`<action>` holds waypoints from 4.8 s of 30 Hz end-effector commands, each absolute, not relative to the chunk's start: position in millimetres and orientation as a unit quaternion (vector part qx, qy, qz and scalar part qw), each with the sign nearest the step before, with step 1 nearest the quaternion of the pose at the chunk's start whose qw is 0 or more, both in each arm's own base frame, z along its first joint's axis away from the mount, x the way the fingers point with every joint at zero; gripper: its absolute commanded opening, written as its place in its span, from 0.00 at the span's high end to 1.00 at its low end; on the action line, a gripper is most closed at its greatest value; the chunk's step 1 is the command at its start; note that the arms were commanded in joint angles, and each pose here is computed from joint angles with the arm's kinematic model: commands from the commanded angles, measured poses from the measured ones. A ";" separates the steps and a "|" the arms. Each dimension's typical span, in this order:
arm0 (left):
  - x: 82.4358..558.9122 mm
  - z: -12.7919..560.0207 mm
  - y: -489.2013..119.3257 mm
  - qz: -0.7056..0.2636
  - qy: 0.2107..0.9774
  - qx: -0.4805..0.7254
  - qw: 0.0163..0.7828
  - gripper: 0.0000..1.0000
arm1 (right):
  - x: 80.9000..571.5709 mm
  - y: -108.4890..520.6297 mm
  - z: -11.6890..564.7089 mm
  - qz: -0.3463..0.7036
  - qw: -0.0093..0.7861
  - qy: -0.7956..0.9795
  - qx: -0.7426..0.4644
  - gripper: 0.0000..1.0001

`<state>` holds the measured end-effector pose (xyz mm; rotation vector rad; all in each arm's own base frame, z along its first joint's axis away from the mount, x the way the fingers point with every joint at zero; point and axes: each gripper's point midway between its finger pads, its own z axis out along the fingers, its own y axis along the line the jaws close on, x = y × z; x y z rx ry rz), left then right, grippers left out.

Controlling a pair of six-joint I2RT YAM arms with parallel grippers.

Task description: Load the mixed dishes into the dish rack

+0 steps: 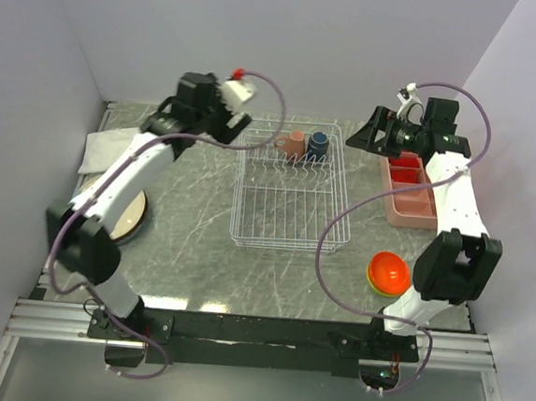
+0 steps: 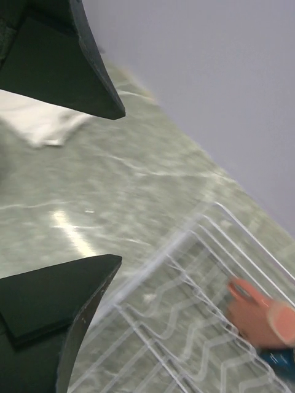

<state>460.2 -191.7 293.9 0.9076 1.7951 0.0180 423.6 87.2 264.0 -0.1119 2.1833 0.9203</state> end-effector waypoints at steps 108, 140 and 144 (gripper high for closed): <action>218.8 122.6 128.8 0.043 0.968 -0.095 0.229 0.01 | 301.0 529.7 161.3 0.563 0.117 0.794 -0.198 0.09; 194.3 29.4 102.8 -0.045 0.985 -0.062 0.151 0.17 | 280.3 567.9 104.4 0.520 0.092 0.835 -0.155 0.45; 195.2 34.5 105.8 -0.037 0.986 -0.053 0.156 0.16 | 286.0 573.6 133.6 0.555 0.109 0.808 -0.165 0.49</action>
